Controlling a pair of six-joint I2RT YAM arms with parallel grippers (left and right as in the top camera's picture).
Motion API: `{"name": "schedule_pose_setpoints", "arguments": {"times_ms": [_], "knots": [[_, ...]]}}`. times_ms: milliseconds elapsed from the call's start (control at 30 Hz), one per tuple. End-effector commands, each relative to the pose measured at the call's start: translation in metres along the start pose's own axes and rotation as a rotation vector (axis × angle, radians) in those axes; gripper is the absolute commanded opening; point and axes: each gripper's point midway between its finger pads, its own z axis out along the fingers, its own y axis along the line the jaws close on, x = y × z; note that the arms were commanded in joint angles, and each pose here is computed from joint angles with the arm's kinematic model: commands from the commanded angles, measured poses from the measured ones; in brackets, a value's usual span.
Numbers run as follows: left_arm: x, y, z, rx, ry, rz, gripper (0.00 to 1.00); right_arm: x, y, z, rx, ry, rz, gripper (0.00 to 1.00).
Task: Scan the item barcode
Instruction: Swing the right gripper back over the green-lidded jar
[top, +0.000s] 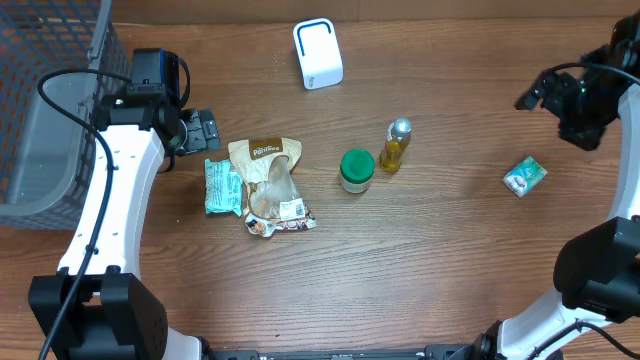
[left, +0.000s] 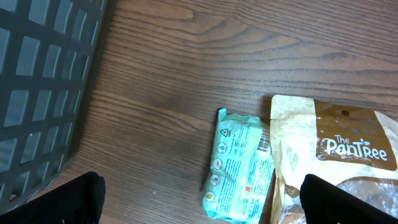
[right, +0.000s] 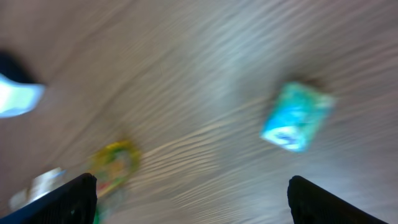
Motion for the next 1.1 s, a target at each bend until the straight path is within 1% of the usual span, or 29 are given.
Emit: {"name": "schedule_pose_setpoints", "arguments": {"times_ms": [0, 100, 367, 433, 467, 700, 967, 1067], "knots": [[-0.005, 0.002, -0.003, -0.007, -0.014, 0.009, 0.99, 0.010, 0.047, -0.010, -0.223, 0.046, -0.030, 0.94], [-0.005, 0.002, -0.003, -0.007, -0.014, 0.009, 1.00, 0.017, 0.061, -0.007, -0.242, 0.063, -0.065, 0.94], [-0.005, 0.002, -0.003, -0.007, -0.014, 0.009, 1.00, 0.049, 0.124, 0.007, -0.282, 0.098, -0.264, 0.95], [-0.005, 0.002, -0.003, -0.007, -0.014, 0.009, 0.99, 0.054, 0.140, 0.010, -0.298, 0.091, -0.311, 0.96], [-0.005, 0.002, -0.003, -0.008, -0.014, 0.009, 0.99, 0.056, 0.147, 0.011, -0.307, 0.085, -0.332, 1.00], [-0.005, 0.002, -0.003, -0.007, -0.014, 0.009, 1.00, 0.076, 0.197, 0.019, -0.346, 0.042, -0.485, 1.00], [-0.005, 0.002, -0.003, -0.007, -0.014, 0.009, 0.99, 0.111, 0.241, 0.031, -0.296, -0.006, -0.665, 1.00], [-0.005, 0.002, -0.003, -0.007, -0.014, 0.009, 0.99, 0.129, 0.263, 0.033, -0.311, -0.027, -0.743, 1.00]]}}
